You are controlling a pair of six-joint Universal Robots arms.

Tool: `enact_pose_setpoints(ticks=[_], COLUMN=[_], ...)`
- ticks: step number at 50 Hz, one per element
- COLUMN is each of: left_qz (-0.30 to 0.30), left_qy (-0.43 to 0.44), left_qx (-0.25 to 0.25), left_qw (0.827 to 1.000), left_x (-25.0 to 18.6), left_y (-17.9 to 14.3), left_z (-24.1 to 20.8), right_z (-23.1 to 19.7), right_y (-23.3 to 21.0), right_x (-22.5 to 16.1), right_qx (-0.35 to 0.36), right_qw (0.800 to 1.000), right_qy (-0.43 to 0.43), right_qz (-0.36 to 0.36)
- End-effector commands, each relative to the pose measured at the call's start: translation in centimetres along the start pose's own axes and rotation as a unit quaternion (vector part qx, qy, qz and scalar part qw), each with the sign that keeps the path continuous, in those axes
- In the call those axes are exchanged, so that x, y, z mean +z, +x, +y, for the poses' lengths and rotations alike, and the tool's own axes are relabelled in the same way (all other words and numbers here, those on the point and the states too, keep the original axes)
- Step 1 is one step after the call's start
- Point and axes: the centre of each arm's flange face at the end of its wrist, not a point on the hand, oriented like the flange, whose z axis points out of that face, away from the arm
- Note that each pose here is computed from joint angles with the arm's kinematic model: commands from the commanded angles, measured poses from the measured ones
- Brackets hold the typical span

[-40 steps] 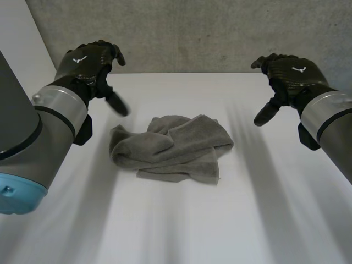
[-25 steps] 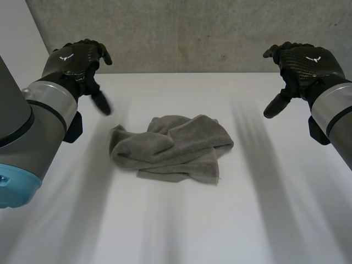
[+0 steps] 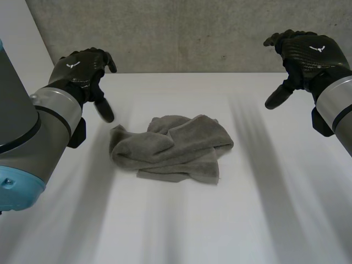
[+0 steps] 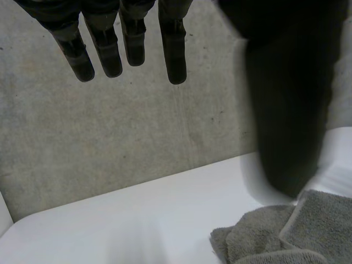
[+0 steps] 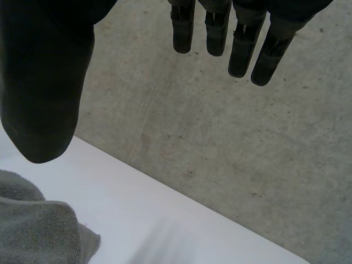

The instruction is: Fold the towel.

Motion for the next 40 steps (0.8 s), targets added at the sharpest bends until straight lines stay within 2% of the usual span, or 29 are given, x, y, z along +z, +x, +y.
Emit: enact_pose_setpoints(ticks=[1,8,10,19,21,24,26,34,40], left_qz=[0.004,0.011,0.039,0.072,0.073,0.075,0.076,0.075,0.073], left_qy=[-0.025,-0.081,-0.105,-0.100,-0.096,-0.096,-0.105,-0.115,-0.109], left_qx=[0.008,0.017,0.017,0.016,0.019,0.032,0.059,0.115,0.117], left_qw=[1.000,0.997,0.994,0.992,0.993,0.992,0.990,0.984,0.984], left_x=[0.8,3.2,4.8,8.0,8.5,9.3,9.6,9.5,9.5], left_y=[0.2,0.2,0.8,1.5,1.6,1.6,1.5,1.2,1.2], left_z=[1.9,6.2,9.0,13.8,14.5,15.9,17.2,18.3,17.8], right_z=[1.7,6.9,7.9,12.9,15.2,16.9,17.5,19.2,19.8], right_y=[-1.2,-3.7,-4.7,-7.5,-8.1,-8.9,-9.3,-10.0,-10.4], right_x=[1.0,5.2,6.0,10.5,11.9,13.0,13.3,14.7,14.8], right_qx=[-0.030,-0.114,-0.124,-0.132,-0.133,-0.135,-0.136,-0.137,-0.133], right_qw=[0.998,0.983,0.980,0.974,0.974,0.974,0.973,0.972,0.968], right_qy=[-0.025,-0.065,-0.067,-0.075,-0.083,-0.083,-0.081,-0.076,-0.089], right_qz=[-0.048,-0.131,-0.143,-0.167,-0.166,-0.165,-0.166,-0.174,-0.191])
